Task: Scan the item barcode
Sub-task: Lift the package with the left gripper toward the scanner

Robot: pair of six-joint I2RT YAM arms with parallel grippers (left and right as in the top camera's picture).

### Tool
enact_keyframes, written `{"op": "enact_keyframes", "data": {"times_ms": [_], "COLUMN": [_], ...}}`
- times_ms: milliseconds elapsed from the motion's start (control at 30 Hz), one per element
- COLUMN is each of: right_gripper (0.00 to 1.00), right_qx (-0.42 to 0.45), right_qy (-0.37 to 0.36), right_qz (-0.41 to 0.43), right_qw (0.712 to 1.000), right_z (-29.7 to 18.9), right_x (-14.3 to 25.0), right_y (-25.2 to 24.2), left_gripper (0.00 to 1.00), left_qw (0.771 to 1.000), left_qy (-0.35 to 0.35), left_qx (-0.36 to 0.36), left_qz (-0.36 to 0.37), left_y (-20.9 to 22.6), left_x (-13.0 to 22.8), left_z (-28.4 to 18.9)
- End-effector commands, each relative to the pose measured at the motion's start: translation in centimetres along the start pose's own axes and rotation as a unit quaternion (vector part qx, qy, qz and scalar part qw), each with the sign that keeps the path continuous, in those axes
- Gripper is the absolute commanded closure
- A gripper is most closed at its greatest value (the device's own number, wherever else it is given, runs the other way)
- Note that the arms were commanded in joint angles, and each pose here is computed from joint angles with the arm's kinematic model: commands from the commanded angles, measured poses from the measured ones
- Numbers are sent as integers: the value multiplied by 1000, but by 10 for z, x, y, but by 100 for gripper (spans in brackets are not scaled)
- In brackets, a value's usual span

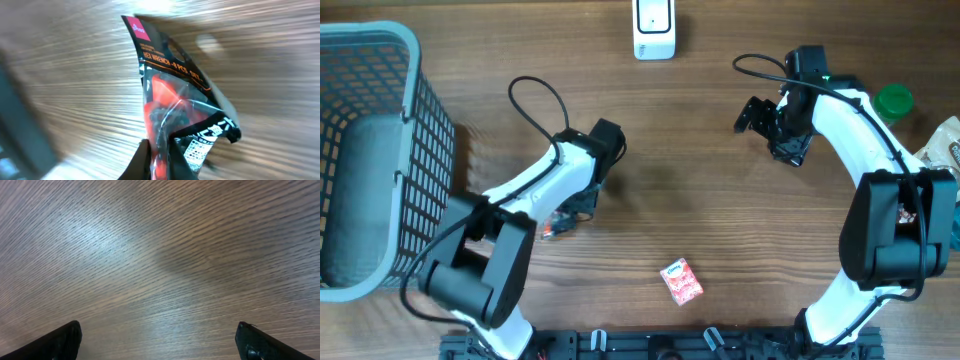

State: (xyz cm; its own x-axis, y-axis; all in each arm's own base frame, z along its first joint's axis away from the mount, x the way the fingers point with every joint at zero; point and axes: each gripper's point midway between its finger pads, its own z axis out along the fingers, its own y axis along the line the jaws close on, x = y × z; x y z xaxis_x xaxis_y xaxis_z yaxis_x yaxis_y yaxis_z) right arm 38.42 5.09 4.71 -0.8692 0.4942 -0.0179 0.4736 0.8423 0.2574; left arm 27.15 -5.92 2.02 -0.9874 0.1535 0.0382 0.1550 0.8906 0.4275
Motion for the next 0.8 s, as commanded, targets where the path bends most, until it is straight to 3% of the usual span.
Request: {"op": "enact_keyframes", "data": {"times_ms": [0, 100, 200, 267, 333, 467, 600, 700, 733, 767], "right_gripper": [1, 1, 1, 1, 1, 1, 1, 1, 1, 1], "right_qx": [12, 17, 54, 76, 79, 84, 88, 94, 98, 100], "right_qy": [-31, -31, -44, -46, -46, -41, -34, -24, -17, -14], "right_qz": [-17, -17, -16, -11, -7, 5, -1, 0, 1, 1], "right_qw": [999, 999, 997, 996, 996, 996, 996, 995, 995, 995], "right_z": [-13, -13, -14, -16, -18, -21, -21, -21, -21, -21], "right_x": [-7, -7, -11, -12, -16, -18, -15, -10, -7, -5], "right_y": [0, -2, -16, -28, -37, -48, -51, -54, -56, -57], "left_gripper": [96, 96, 96, 96, 96, 96, 96, 96, 96, 96], "left_qw": [980, 946, 894, 828, 744, 673, 543, 465, 416, 412], "left_qy": [-36, -89, -155, -203, -260, -330, -445, -507, -539, -546], "left_qx": [191, 310, 418, 523, 615, 661, 685, 668, 652, 646], "left_qz": [-40, -42, -45, -18, 11, 36, 195, 284, 335, 340], "left_y": [-44, -61, -57, -51, -33, 0, 9, 14, 18, 19], "left_x": [-20, -41, -62, -73, -87, -102, -79, -62, -50, -50], "left_z": [-59, -125, -190, -233, -275, -303, -356, -378, -388, -389]}}
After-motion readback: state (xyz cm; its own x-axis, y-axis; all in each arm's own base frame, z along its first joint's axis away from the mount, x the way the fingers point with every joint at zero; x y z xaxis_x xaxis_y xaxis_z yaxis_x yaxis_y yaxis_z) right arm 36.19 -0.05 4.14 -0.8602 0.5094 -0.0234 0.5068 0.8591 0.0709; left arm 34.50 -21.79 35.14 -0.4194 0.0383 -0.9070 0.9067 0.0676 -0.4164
